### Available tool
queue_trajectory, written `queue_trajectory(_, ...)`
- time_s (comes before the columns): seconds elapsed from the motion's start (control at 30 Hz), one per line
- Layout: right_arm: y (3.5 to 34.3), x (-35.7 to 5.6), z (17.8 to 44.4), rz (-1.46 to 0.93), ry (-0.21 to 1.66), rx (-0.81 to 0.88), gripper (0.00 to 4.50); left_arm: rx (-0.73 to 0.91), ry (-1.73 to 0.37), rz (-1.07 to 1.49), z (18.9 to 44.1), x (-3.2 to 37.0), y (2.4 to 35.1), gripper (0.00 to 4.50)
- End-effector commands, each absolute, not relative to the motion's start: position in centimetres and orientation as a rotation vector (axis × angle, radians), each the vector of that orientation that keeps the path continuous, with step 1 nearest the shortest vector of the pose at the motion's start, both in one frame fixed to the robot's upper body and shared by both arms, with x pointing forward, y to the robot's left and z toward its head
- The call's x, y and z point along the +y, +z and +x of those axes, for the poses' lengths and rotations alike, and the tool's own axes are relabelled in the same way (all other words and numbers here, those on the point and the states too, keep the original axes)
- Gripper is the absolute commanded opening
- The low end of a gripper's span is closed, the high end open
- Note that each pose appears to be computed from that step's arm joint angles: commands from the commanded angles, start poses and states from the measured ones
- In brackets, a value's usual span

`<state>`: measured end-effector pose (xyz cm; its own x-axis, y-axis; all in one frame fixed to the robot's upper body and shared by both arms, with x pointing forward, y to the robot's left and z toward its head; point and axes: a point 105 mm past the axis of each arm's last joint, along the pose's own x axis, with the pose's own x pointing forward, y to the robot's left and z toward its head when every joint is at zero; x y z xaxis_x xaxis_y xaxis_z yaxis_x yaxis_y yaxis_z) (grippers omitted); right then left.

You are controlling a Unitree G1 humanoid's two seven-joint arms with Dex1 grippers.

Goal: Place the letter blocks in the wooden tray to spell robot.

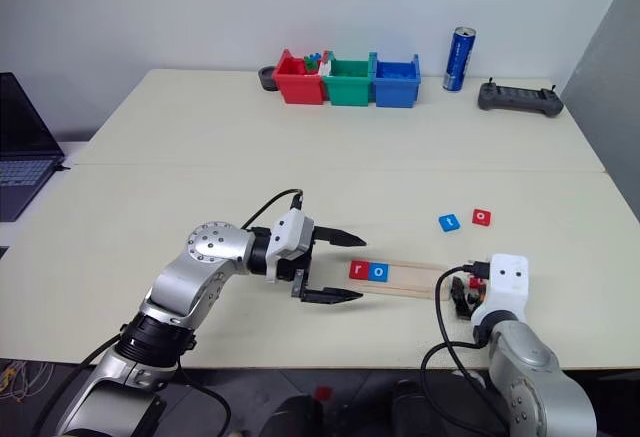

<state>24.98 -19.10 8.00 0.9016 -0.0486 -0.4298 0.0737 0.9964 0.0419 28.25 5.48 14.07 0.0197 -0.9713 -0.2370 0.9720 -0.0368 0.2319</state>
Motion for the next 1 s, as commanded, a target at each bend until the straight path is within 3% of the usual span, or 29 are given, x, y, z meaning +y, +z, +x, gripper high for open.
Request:
queue_trajectory(0.03,8.8,-19.3,25.0,-0.003,0.004,0.417,4.47,-0.051,-1.570,0.379,28.2,5.1,15.2,4.50)
queue_trajectory(0.4,14.2,-23.8,27.6,-0.352,0.349,0.297,4.47,-0.069,-1.565,0.384,28.9,4.9,15.4,4.50)
queue_trajectory(0.63,14.6,-20.4,25.1,-0.396,0.949,0.312,4.47,-0.069,-1.584,0.384,28.7,4.9,15.3,4.50)
queue_trajectory(0.8,12.6,-21.3,25.0,-0.490,1.078,0.355,4.47,-0.069,-1.597,0.389,28.6,4.7,15.4,4.50)
queue_trajectory(1.0,12.0,-22.1,26.3,-0.526,1.073,0.330,4.47,-0.060,-1.601,0.400,28.5,5.1,15.2,4.50)
